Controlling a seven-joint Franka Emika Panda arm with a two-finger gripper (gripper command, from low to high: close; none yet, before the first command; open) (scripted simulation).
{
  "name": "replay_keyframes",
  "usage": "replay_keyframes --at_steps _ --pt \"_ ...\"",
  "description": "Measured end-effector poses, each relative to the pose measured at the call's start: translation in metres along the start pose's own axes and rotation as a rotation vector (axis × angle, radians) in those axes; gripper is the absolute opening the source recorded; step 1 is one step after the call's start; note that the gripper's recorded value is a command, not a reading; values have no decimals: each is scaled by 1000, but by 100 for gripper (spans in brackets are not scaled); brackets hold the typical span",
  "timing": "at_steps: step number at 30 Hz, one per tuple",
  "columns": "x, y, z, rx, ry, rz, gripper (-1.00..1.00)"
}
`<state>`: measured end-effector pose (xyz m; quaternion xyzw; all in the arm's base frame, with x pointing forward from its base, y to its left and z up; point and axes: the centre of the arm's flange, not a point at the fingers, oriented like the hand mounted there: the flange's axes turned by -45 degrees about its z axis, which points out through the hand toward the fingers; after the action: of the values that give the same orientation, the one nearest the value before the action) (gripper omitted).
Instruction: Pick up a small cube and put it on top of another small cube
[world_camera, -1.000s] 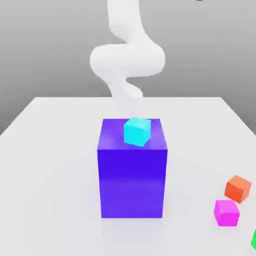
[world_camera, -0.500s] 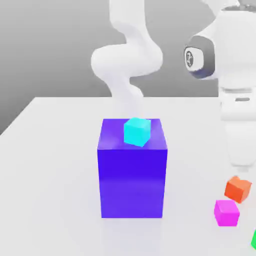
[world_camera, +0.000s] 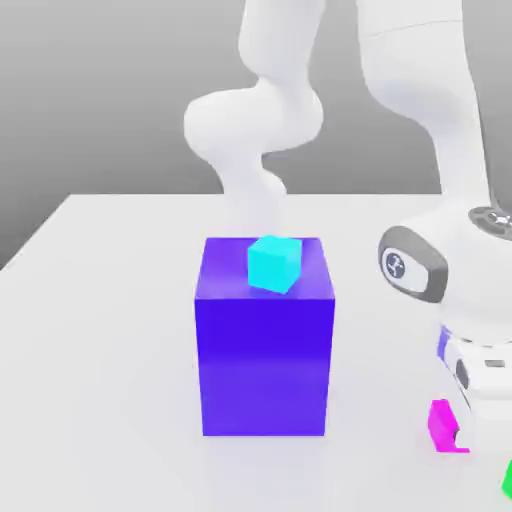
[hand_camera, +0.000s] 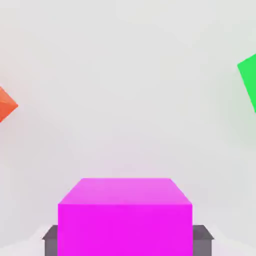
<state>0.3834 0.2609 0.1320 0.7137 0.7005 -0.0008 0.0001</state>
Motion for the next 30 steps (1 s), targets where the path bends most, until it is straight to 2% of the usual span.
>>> replay_keyframes --at_steps 2,8,17,21,22,28,30 --pt "0 0 1 -1 0 -1 -100" --pt "5 5 -59 1 0 15 -100" --pt "61 76 -102 3 1 241 -100" --pt "70 91 -72 1 2 290 -100" --pt "70 91 -57 1 2 291 100" --pt "70 91 -50 0 2 292 100" --pt "70 91 -66 0 1 293 100"
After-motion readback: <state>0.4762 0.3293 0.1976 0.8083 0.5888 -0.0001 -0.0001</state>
